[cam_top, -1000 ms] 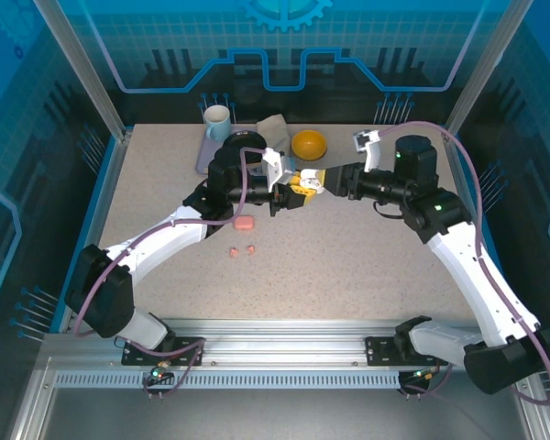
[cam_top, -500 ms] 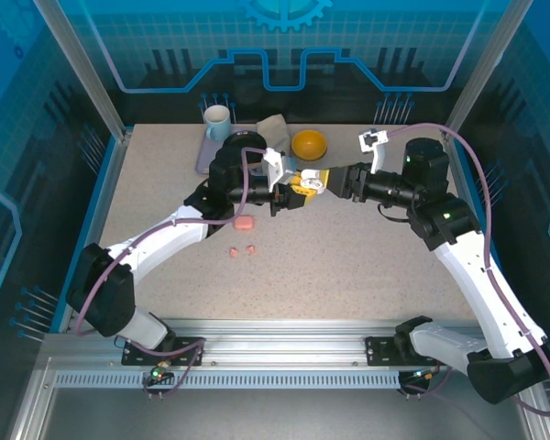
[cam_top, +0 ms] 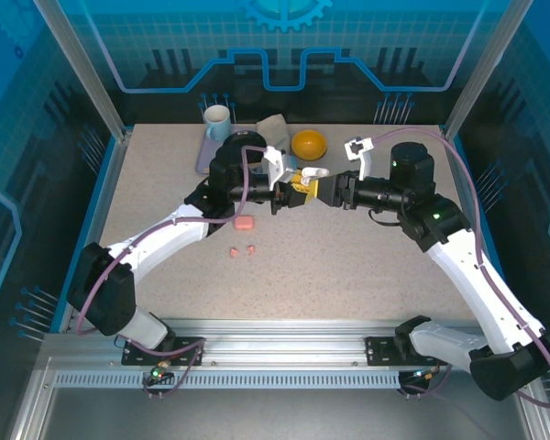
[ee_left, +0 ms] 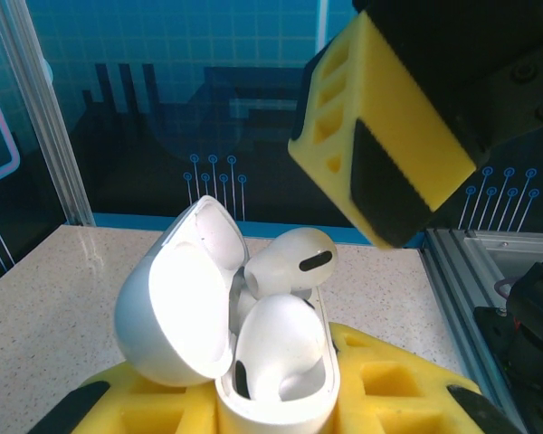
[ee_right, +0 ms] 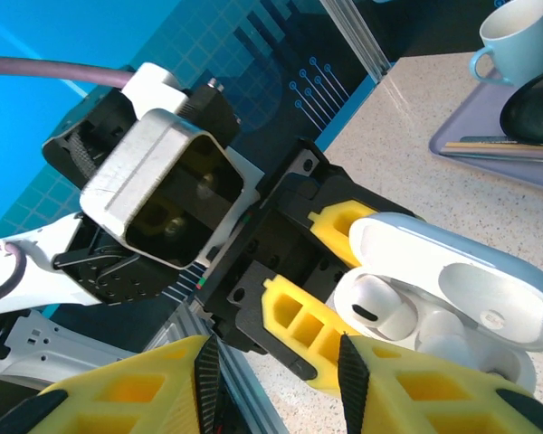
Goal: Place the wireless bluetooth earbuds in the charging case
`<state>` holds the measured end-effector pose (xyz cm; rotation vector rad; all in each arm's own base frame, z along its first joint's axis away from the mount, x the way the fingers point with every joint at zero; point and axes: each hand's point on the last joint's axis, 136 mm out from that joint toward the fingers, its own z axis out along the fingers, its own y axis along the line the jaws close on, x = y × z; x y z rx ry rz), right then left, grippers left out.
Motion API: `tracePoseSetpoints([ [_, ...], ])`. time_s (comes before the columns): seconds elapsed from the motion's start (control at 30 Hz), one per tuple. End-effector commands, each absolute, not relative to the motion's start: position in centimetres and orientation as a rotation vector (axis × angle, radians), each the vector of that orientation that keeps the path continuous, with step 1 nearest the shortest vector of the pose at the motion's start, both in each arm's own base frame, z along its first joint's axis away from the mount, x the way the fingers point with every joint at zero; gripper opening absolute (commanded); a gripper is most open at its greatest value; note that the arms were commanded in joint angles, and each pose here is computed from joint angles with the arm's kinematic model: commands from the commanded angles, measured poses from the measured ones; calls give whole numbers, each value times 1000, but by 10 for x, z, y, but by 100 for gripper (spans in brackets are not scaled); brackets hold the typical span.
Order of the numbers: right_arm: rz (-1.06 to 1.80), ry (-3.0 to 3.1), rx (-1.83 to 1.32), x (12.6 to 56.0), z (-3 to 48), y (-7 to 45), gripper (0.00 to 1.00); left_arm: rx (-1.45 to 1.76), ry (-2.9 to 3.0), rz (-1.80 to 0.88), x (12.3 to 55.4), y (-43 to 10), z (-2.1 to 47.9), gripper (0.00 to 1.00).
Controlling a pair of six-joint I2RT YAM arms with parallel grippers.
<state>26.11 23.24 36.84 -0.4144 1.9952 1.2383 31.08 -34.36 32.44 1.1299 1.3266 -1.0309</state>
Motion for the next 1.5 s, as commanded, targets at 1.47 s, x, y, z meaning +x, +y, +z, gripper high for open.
tracePoseSetpoints([
  [1.47, 901, 2319, -143, 379, 324, 210, 12, 1131, 1339, -1039, 316, -347, 308, 0],
])
